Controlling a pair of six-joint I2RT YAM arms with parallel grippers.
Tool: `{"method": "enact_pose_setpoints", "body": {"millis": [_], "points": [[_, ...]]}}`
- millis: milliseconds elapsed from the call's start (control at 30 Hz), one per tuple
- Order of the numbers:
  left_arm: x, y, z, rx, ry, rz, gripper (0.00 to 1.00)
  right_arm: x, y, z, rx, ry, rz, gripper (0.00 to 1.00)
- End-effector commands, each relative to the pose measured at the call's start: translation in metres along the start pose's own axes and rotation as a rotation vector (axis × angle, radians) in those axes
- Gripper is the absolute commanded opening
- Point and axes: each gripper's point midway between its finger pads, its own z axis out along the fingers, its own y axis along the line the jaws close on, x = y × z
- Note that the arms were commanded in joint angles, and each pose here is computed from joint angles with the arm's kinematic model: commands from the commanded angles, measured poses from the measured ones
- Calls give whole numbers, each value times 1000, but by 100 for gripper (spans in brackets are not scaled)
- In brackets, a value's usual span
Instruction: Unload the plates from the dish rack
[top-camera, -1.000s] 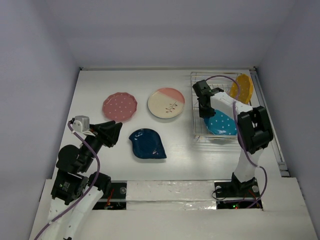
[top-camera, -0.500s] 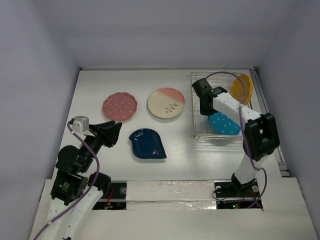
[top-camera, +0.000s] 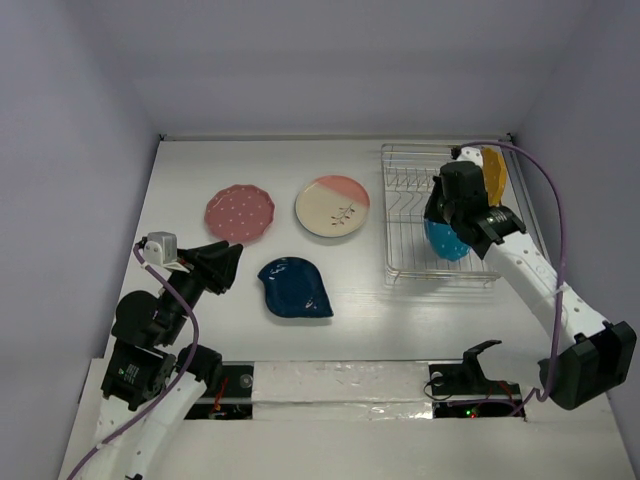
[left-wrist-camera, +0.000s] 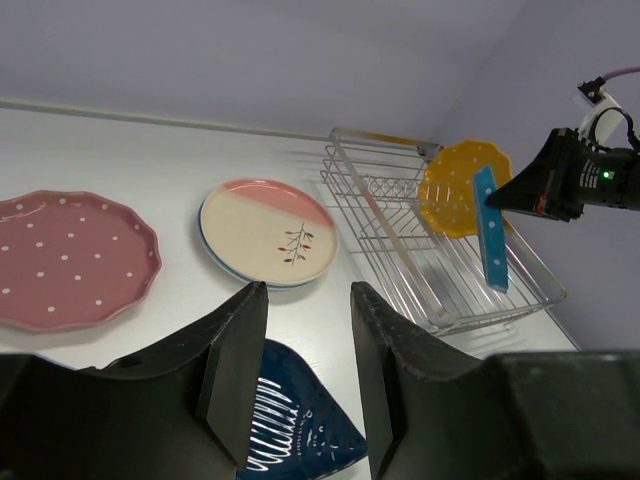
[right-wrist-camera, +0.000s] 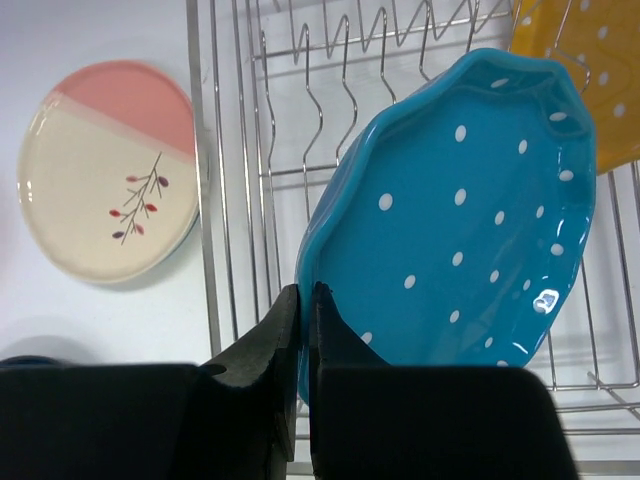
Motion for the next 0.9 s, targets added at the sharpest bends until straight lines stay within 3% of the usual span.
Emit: {"method": "enact_pose_setpoints", "body": {"millis": [0, 300, 367, 400, 600, 633, 833, 867], "points": [[-11, -5, 1, 13, -33, -8, 36, -63, 25, -23, -136, -213, 76, 0], [-11, -2, 3, -1, -32, -9, 36, -105, 88, -36, -272, -237, -34, 0], [-12, 0, 3, -13, -35, -8, 36, -121, 121, -51, -327, -270, -63, 0], [-12, 0, 3, -16, -33, -7, 36, -115, 133, -38, -312, -250, -104, 0], [-27, 19, 1, -128, -85, 8, 35, -122, 250, -54, -553, -294, -210, 0], [-30, 23, 0, -154, -98, 9, 35, -108, 271, -38, -570, -268, -239, 0], [-65, 6, -15, -114, -197, -14, 35, -95, 373, -61, -807, -306, -303, 0], [-70, 5, -18, -113, -213, -11, 35, -78, 386, -41, -810, -274, -325, 0]]}}
